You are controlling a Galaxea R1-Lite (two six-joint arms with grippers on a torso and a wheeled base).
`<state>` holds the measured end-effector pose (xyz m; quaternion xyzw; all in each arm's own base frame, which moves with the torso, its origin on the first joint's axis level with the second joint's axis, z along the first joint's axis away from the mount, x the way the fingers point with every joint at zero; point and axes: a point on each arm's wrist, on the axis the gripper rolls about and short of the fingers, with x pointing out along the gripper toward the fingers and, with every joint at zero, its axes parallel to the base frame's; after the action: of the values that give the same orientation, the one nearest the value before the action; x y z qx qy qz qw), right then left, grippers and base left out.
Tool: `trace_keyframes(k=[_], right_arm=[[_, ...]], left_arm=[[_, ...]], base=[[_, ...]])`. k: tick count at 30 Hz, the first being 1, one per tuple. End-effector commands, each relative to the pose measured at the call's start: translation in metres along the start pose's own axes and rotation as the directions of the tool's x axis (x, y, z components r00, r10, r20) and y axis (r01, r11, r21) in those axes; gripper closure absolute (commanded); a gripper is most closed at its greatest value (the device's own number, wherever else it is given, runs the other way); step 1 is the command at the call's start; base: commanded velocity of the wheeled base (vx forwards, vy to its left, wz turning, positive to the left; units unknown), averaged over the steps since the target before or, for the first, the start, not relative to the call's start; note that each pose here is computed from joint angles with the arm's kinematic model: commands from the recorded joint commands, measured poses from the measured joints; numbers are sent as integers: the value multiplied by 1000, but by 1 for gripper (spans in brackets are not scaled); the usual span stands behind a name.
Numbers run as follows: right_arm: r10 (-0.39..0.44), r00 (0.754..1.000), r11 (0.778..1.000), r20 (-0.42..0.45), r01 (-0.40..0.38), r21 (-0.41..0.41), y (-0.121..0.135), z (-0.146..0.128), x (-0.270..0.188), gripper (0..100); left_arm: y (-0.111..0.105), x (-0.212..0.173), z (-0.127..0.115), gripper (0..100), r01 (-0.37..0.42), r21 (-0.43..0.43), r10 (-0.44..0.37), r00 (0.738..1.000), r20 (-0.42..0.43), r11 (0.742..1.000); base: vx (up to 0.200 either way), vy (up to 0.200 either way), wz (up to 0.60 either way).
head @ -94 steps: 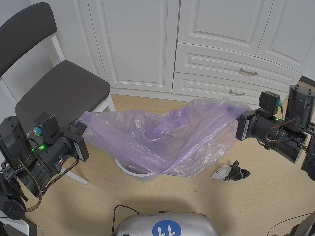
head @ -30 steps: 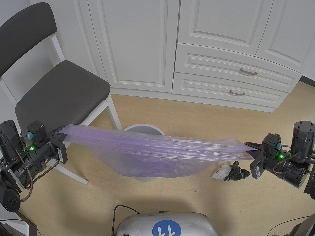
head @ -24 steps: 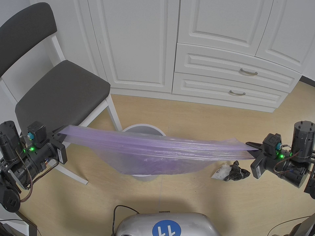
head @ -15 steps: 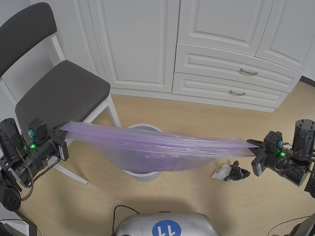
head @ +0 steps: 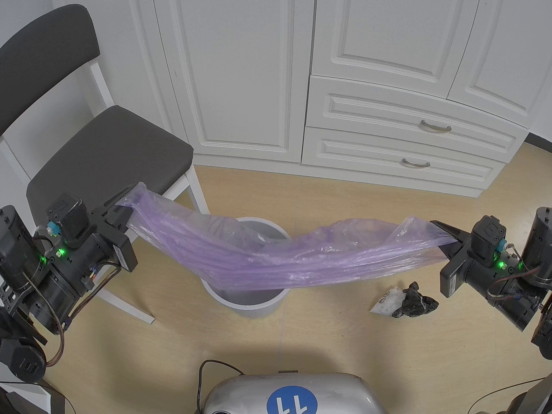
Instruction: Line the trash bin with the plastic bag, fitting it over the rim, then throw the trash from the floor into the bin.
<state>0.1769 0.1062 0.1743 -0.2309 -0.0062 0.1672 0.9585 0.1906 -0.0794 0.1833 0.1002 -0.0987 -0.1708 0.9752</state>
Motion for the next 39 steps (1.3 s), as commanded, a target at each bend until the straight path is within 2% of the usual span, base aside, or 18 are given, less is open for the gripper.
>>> trace_keyframes(k=[1,5,6,8,12,13,17,20,21,24,28,31,35,36,39], right_arm=[[38,999,999,29,-38,0,8,3,-2,100],[59,997,998,55,-60,8,13,6,-3,100],[75,994,997,82,-77,22,18,9,-4,100],[92,991,995,96,-95,33,23,11,-2,100],[112,986,991,120,-120,58,30,13,0,100],[128,980,986,149,-143,90,39,15,3,100],[141,975,980,173,-162,113,50,15,12,100],[153,969,974,192,-182,139,61,14,20,100],[166,961,964,220,-205,168,74,13,29,100],[159,953,956,259,-215,201,91,10,41,100],[169,961,958,220,-212,193,110,-3,52,100],[187,958,951,218,-232,205,117,-4,54,100],[188,958,945,218,-237,224,120,-4,57,100],[185,956,940,227,-240,244,121,-2,59,100],[180,953,934,242,-243,263,122,2,60,100]], left_arm=[[-12,2,-1,100,53,-8,-53,999,10,999],[-19,3,0,100,78,-15,-78,996,34,997],[-31,5,1,100,122,-25,-120,991,62,992],[-39,7,1,100,140,-31,-138,987,81,990],[-48,9,-1,100,152,-40,-148,985,93,988],[-57,13,-5,100,169,-54,-164,983,83,984],[-64,15,-6,100,181,-85,-174,982,79,980],[-70,13,-1,100,204,-116,-194,976,95,972],[-75,12,4,100,222,-152,-206,972,114,963],[-81,16,11,100,219,-197,-194,971,139,956],[-82,25,16,100,221,-289,-179,970,165,932],[-79,28,16,100,212,-341,-164,973,164,916],[-72,29,11,100,182,-339,-139,979,146,923],[-56,34,11,100,140,-332,-94,984,152,933],[-58,41,16,100,184,-328,-127,974,188,927]], base=[[0,0,0],[0,0,0],[0,0,0],[0,0,0],[0,0,0],[0,0,0],[0,0,0],[0,0,0],[0,0,0],[0,0,0],[0,0,0],[0,0,0],[0,0,0],[0,0,0],[0,0,0]])
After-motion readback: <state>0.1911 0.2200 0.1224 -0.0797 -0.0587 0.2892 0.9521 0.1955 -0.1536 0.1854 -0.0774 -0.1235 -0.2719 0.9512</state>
